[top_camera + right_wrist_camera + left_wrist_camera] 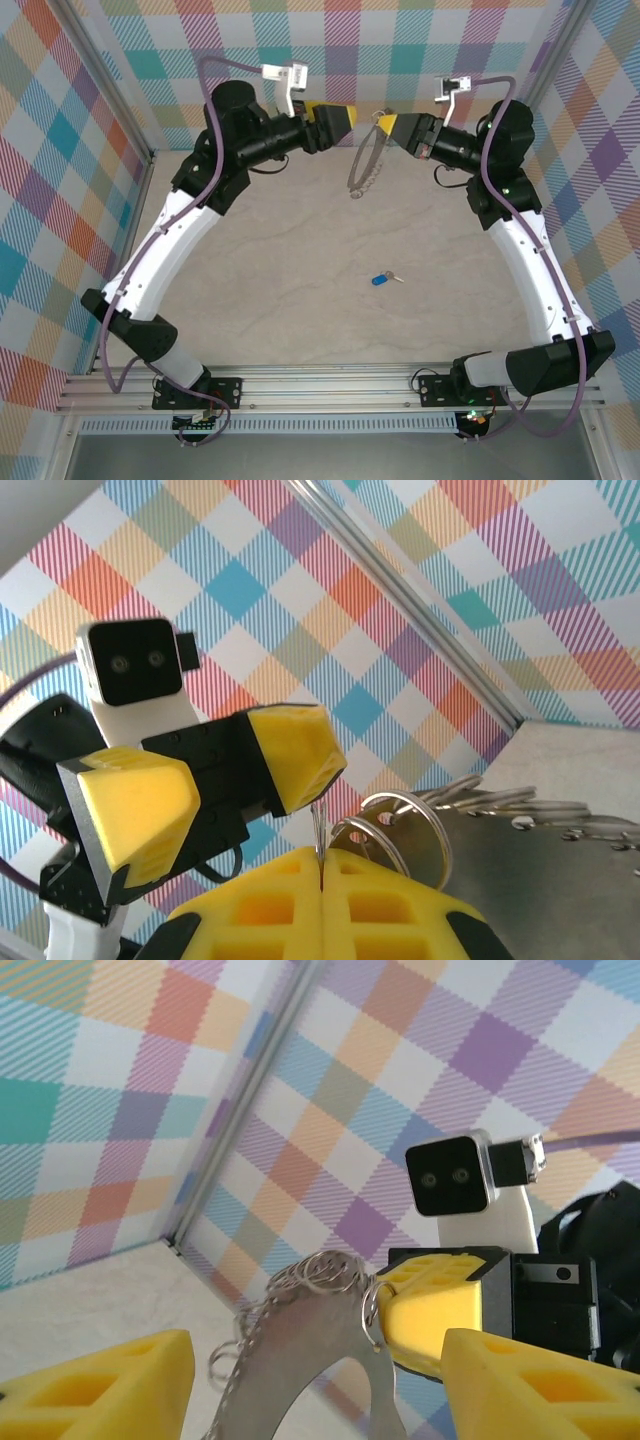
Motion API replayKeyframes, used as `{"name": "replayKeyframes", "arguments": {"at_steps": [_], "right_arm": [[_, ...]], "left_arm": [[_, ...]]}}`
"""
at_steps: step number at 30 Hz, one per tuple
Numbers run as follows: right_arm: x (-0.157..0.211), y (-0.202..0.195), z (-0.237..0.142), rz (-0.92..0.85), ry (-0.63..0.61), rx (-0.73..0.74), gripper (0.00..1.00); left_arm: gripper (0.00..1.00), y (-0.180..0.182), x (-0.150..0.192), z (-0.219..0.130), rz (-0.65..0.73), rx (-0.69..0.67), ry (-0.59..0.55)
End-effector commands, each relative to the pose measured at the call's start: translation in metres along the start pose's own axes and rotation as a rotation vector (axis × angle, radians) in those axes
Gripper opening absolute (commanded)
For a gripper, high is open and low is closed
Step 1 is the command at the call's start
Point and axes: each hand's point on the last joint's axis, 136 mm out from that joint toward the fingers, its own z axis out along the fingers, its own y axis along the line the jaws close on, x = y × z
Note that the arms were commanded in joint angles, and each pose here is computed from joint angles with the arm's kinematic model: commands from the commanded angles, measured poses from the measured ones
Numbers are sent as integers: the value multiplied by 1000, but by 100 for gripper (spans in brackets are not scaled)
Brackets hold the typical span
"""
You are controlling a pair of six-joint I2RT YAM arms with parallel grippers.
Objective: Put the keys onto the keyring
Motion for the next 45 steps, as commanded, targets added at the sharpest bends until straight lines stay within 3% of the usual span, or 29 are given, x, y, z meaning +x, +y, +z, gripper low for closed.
{"name": "replayKeyframes", "arguments": {"at_steps": [1,11,23,45], "right_arm": [[-21,30,-9,-60,-96,-61,0],[-28,37,-7,-36,-130,-116,0],[-26,43,-1,-27,-126,-149,0],[-20,45,11,-8,-117,-161,0]], "left_arm": [[67,-17,-37,-17,-57,31,-161],[46,-31,-28,-1,-208,196,-133],[39,-27,-17,21,-298,267,-120],[33,-41,-14,24,-304,328,-99]]}}
